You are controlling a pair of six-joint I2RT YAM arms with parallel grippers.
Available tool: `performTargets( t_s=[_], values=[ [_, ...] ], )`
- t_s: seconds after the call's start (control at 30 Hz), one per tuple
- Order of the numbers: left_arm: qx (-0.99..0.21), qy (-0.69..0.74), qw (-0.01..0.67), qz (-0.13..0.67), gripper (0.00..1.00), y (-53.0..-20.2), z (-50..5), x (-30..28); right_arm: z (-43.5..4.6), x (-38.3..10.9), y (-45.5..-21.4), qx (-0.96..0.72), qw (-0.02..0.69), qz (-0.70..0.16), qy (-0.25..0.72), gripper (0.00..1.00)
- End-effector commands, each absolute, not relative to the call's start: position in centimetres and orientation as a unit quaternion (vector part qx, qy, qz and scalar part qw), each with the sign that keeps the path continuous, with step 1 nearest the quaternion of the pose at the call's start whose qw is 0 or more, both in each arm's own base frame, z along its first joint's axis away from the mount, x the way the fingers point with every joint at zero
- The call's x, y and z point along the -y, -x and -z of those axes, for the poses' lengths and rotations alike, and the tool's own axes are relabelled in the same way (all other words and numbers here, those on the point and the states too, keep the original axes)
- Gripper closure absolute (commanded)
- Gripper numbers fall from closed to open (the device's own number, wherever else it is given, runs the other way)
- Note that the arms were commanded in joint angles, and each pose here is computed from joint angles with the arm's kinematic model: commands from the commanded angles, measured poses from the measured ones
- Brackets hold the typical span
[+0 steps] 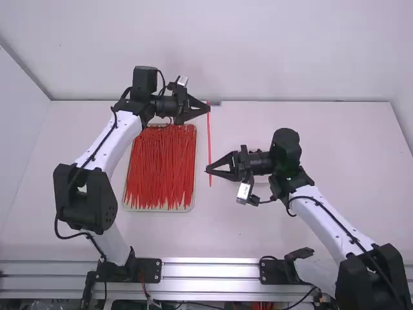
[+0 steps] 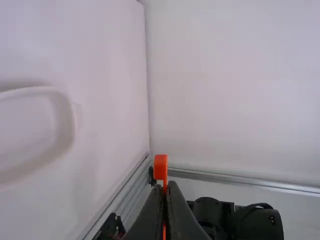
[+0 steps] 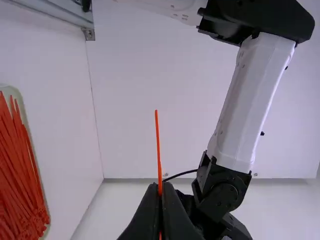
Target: Fasten the cable tie
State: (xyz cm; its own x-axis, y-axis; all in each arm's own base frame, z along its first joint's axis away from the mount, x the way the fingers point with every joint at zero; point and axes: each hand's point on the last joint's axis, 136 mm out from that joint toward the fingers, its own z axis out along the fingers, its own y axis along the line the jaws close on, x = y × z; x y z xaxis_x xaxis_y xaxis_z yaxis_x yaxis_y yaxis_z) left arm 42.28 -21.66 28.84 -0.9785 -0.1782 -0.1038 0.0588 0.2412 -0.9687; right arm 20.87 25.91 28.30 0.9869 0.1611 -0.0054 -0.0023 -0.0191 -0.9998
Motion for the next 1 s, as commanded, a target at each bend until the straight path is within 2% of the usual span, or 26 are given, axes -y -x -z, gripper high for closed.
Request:
performTargets(
  t_s=[0.0,0.07,0.1,0.97],
  values=[
    [-0.782,0.035,0.094,0.615,0.98,-41.97,-28.89,21.79,-29.06,-25.8,-20.81,0.063,0.701,-0.053,0.709,0.93],
    [-0.784,0.036,0.092,0.613,0.98,-41.88,-28.72,21.75,-29.09,-25.8,-20.82,0.064,0.701,-0.052,0.709,0.84],
    [-0.784,0.035,0.093,0.612,0.98,-41.87,-28.67,21.76,-29.1,-25.81,-20.81,0.064,0.701,-0.052,0.708,0.83],
    [-0.79,0.019,0.085,0.607,0.98,-40.98,-28.1,22.53,-29.67,-25.69,-20.97,0.08,0.706,-0.032,0.703,0.83]
  ],
)
